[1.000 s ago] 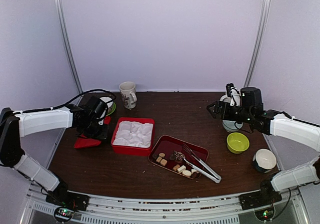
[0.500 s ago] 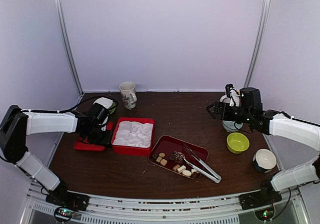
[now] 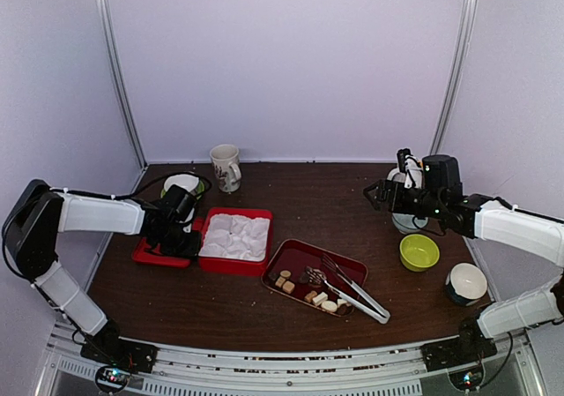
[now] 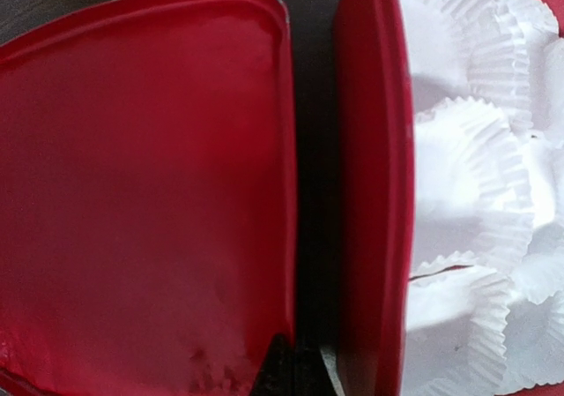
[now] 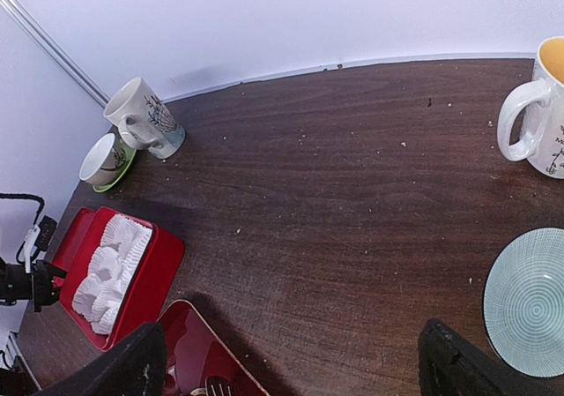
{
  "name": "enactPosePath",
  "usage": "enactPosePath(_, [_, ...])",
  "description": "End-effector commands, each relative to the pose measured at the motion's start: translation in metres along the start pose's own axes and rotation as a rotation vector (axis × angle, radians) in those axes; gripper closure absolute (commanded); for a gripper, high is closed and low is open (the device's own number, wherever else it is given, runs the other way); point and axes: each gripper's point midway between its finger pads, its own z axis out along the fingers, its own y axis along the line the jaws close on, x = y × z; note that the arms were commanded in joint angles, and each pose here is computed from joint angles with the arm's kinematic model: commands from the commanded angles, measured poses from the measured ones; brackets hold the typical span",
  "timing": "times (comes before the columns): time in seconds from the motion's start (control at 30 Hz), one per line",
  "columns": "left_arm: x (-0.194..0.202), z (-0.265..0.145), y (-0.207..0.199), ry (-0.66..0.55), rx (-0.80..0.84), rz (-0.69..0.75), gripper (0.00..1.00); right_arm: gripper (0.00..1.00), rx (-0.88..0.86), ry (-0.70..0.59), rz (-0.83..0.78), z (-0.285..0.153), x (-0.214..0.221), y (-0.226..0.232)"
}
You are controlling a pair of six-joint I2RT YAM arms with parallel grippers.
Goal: Pack the chocolate
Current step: Place the box lid at the center of the board.
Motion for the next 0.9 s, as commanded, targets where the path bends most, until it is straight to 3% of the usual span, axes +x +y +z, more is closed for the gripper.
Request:
enactPosePath(0.0, [-0.018, 0.005, 0.004, -0.075, -0.034, -0.004, 1.00, 0.00, -0.006, -0.013, -0.010, -0.001, -0.006, 0.005])
enactPosePath(0.23, [-0.034, 0.016, -0.016, -0.099, 0.041, 0.086, 1.00, 0.00, -0.015, 0.007, -0.009, 0.001, -0.002, 0.007])
enactPosePath(0.43, [-0.038, 0.019, -0.036, -0.109, 0.142, 0.126, 1.00, 0.00, 0.002, 0.104, 0.007, 0.003, 0.026, 0.000])
enactPosePath(0.87, [-0.023, 0.019, -0.054, -0.061, 0.189, 0.134, 1.00, 0.07, 0.106, 0.464, -0.151, 0.003, 0.111, -0.011])
